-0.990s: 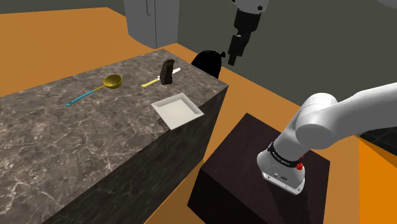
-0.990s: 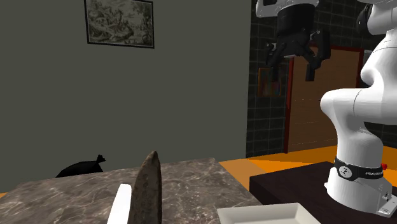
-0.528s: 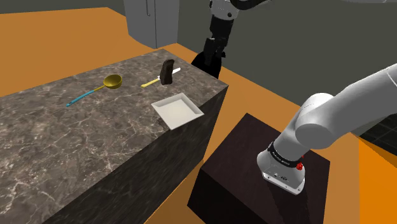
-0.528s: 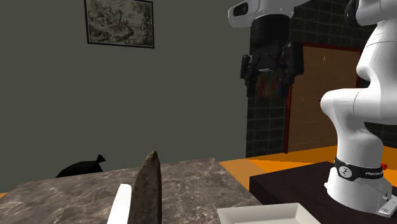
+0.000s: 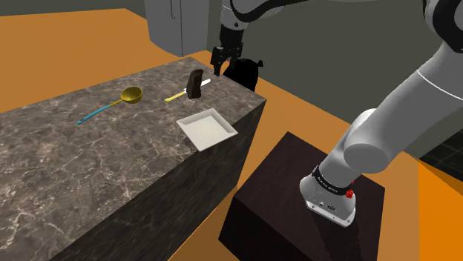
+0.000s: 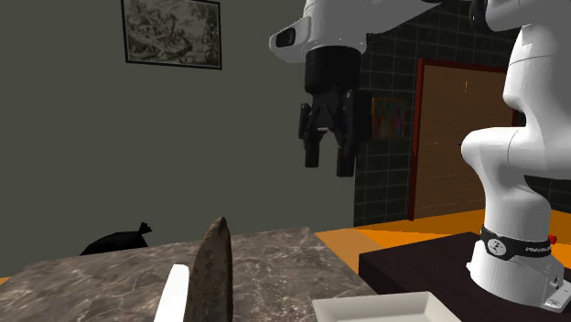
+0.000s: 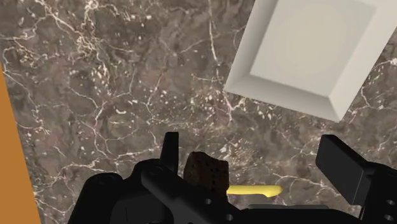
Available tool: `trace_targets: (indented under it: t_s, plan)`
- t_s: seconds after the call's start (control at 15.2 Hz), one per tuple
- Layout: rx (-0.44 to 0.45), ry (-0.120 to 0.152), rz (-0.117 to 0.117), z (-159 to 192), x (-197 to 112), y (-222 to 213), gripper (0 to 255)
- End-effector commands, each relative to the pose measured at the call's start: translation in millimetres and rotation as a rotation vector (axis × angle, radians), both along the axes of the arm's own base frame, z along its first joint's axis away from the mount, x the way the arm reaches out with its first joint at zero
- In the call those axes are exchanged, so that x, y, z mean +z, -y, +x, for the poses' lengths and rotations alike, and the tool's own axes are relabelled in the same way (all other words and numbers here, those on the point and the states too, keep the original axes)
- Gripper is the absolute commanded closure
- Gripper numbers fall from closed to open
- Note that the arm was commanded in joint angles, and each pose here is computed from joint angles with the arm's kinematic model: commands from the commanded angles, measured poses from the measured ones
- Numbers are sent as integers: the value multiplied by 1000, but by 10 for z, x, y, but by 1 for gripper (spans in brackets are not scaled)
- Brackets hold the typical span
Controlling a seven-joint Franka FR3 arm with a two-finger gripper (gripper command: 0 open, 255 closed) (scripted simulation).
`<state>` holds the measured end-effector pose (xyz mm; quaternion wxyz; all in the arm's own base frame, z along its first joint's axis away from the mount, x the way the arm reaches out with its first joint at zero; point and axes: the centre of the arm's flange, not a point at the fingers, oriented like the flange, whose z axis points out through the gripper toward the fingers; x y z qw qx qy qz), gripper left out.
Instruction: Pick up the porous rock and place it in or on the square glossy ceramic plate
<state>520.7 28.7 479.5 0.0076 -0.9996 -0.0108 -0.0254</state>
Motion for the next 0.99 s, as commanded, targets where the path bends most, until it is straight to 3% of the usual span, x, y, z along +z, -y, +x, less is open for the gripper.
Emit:
trace_targets:
  t_s: [0.0,0.59,0.92]
  plan:
    - [-18,11,7,252,-69,22,0]
    - [-94,56,37,1298,-470,94,0]
    - [-98,58,39,1378,-701,90,0]
